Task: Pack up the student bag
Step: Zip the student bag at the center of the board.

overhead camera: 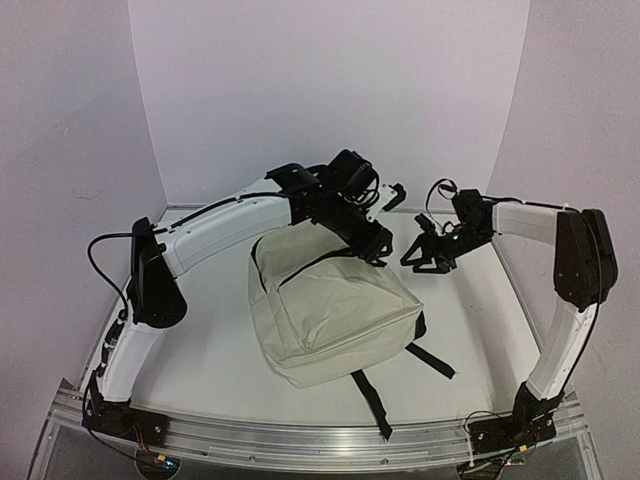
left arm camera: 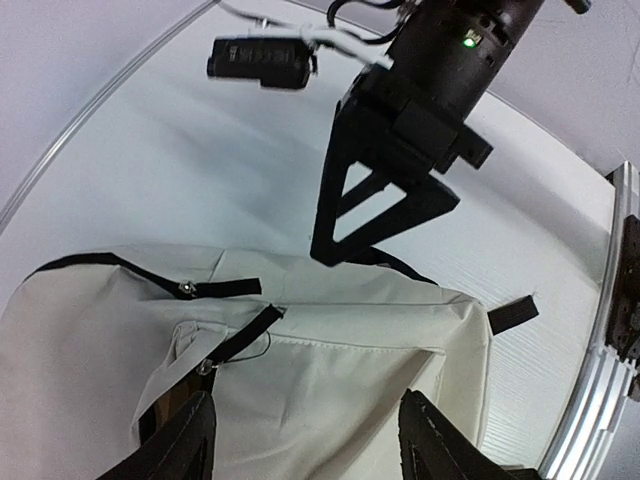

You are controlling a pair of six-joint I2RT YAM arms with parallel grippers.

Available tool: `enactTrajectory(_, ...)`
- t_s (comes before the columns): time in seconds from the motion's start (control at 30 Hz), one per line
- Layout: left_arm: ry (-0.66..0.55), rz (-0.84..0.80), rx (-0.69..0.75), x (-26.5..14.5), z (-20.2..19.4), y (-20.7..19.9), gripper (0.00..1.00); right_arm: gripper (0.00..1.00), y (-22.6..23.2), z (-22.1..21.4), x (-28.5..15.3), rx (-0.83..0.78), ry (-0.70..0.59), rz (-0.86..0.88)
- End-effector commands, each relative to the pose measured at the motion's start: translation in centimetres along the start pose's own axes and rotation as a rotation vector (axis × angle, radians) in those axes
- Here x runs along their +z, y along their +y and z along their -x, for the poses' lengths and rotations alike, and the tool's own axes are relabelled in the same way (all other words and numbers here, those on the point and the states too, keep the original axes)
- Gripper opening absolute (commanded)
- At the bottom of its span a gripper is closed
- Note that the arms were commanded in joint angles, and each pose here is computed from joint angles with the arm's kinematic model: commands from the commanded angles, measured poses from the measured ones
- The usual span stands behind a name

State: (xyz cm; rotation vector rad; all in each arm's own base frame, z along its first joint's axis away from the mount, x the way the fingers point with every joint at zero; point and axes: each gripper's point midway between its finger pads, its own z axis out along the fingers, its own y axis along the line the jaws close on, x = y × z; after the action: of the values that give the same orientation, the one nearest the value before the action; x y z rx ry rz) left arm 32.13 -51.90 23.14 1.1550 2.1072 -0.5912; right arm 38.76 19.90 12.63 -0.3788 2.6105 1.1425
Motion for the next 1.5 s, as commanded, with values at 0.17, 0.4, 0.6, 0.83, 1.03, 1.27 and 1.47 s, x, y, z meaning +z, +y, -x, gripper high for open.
enactTrajectory(0.17,-0.05,0.018,0.259,2.3,0.4,-0.2,0.6,0.56,-0.6,-6.3,4.0,0.162,0.155,0.086)
enactTrajectory(0.4,-0.016,0.003,0.339,4.1,-0.8,-1.0,0.56,0.55,1.7,-7.9,5.0,0.151,0.192,0.134)
enactTrajectory(0.6,0.033,-0.037,0.384,5.0,-2.5,-1.5,0.53,0.55,2.8,-8.2,4.7,0.147,0.189,0.147)
enactTrajectory(0.83,0.08,-0.042,0.403,6.7,-4.4,-1.5,0.53,0.55,3.5,-8.4,4.5,0.151,0.188,0.158)
enactTrajectory(1.03,0.097,-0.036,0.432,7.8,-5.3,-1.5,0.53,0.55,3.7,-8.3,4.2,0.148,0.181,0.154)
enactTrajectory(1.27,0.098,0.064,0.449,9.0,-5.2,0.1,0.35,0.55,3.9,-8.2,4.0,0.144,0.175,0.151)
enactTrajectory(1.47,0.032,0.139,0.422,7.9,-2.8,0.9,0.01,0.55,3.8,-8.0,3.9,0.136,0.167,0.141)
